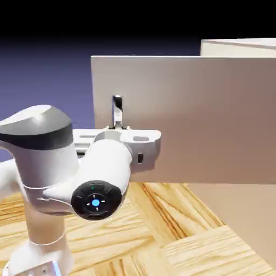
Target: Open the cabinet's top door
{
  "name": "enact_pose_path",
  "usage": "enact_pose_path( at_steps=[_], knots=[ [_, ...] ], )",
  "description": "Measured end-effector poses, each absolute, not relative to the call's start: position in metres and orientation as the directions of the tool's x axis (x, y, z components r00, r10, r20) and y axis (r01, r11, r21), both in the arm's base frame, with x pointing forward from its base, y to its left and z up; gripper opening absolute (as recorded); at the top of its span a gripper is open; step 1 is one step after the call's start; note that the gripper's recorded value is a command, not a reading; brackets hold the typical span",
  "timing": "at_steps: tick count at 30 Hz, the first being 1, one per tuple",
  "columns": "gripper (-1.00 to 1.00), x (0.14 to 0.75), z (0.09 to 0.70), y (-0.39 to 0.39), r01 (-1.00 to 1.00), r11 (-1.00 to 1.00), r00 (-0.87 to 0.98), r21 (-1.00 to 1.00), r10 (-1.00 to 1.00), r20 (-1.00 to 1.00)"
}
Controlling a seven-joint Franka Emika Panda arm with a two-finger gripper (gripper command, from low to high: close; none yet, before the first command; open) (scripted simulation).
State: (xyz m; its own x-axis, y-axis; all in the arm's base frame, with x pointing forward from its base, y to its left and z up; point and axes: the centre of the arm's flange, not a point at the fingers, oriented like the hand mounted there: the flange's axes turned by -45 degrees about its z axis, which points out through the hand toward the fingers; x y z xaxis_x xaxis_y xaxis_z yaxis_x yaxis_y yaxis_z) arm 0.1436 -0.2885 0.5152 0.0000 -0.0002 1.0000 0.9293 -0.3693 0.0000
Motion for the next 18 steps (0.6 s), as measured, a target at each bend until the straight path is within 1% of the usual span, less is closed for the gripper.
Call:
enact_pose_path(
  at_steps=[18],
  knots=[
    [-1.00,0.151,0.515,-0.439,0.996,-0.088,0.000,0.000,0.000,1.000]
  ],
)
